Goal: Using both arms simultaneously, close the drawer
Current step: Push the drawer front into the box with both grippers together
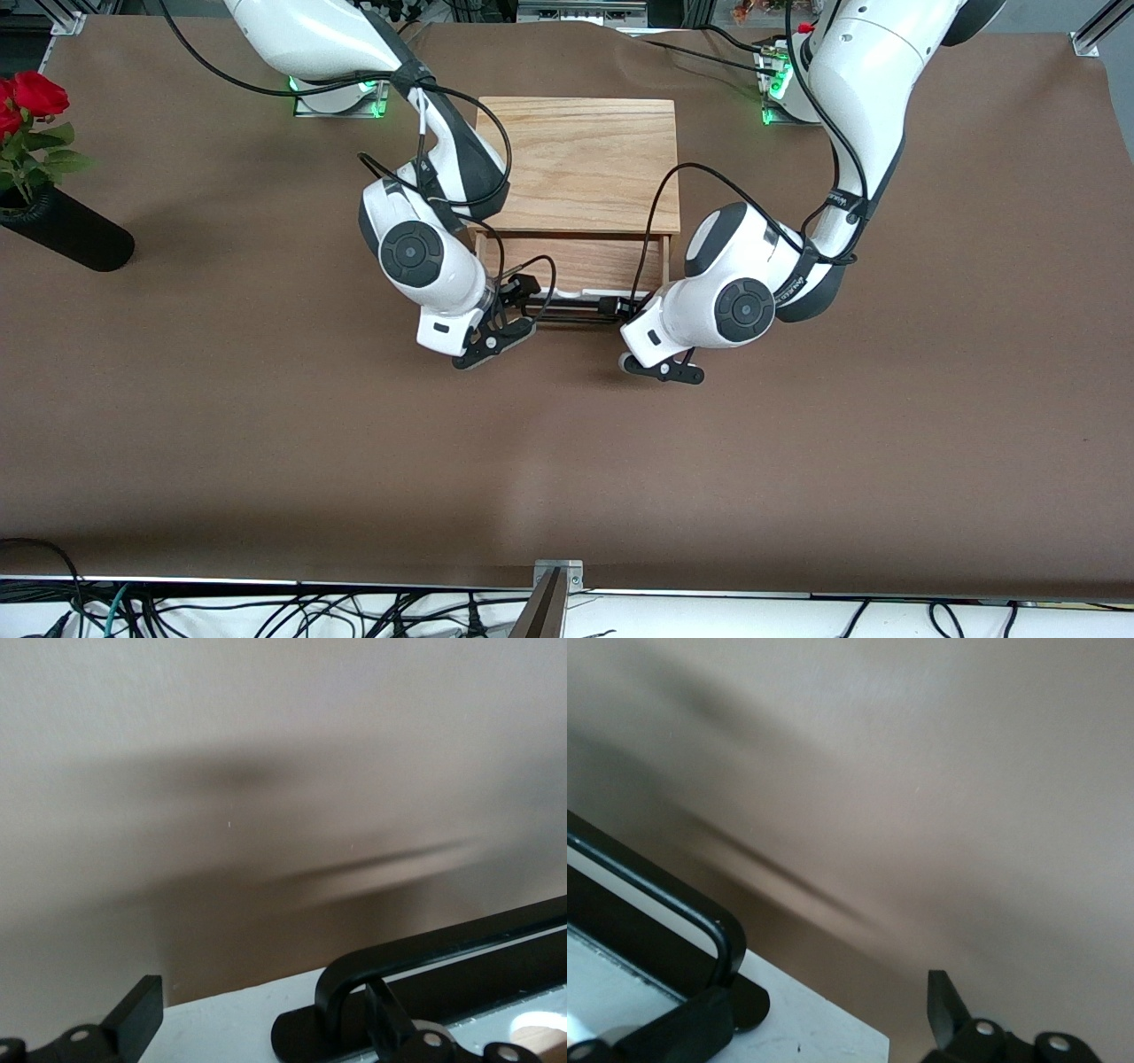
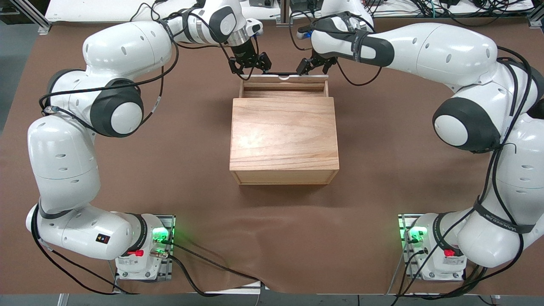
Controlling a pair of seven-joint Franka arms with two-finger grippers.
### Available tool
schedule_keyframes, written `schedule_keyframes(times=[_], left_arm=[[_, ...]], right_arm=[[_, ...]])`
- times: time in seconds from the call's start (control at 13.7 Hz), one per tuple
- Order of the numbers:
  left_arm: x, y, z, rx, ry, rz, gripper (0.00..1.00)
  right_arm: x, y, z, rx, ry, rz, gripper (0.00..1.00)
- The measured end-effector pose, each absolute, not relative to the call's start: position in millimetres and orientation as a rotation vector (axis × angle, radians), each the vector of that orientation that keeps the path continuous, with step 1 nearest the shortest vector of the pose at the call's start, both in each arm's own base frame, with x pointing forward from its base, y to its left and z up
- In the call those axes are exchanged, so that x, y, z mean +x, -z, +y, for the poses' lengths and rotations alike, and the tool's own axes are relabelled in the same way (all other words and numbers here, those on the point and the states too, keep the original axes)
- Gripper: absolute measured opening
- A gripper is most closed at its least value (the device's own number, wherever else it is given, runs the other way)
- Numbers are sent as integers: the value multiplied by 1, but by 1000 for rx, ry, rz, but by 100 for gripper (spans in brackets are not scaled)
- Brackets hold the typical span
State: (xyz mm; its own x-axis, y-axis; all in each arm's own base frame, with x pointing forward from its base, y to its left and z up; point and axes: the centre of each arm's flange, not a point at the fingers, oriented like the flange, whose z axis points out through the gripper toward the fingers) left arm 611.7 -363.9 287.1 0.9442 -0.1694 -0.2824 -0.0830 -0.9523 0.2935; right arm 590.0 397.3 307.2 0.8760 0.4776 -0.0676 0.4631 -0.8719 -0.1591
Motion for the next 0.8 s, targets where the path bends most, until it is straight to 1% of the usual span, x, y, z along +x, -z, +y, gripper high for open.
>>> schedule_keyframes(times=[0.37, 0.8], left_arm=[[597, -280, -372, 2823, 533, -225, 100], [587, -275, -379, 2824, 594, -253, 100]], right_arm=[[575, -303, 405, -2906, -258, -769, 100], [566, -302, 410, -2899, -322, -790, 100]])
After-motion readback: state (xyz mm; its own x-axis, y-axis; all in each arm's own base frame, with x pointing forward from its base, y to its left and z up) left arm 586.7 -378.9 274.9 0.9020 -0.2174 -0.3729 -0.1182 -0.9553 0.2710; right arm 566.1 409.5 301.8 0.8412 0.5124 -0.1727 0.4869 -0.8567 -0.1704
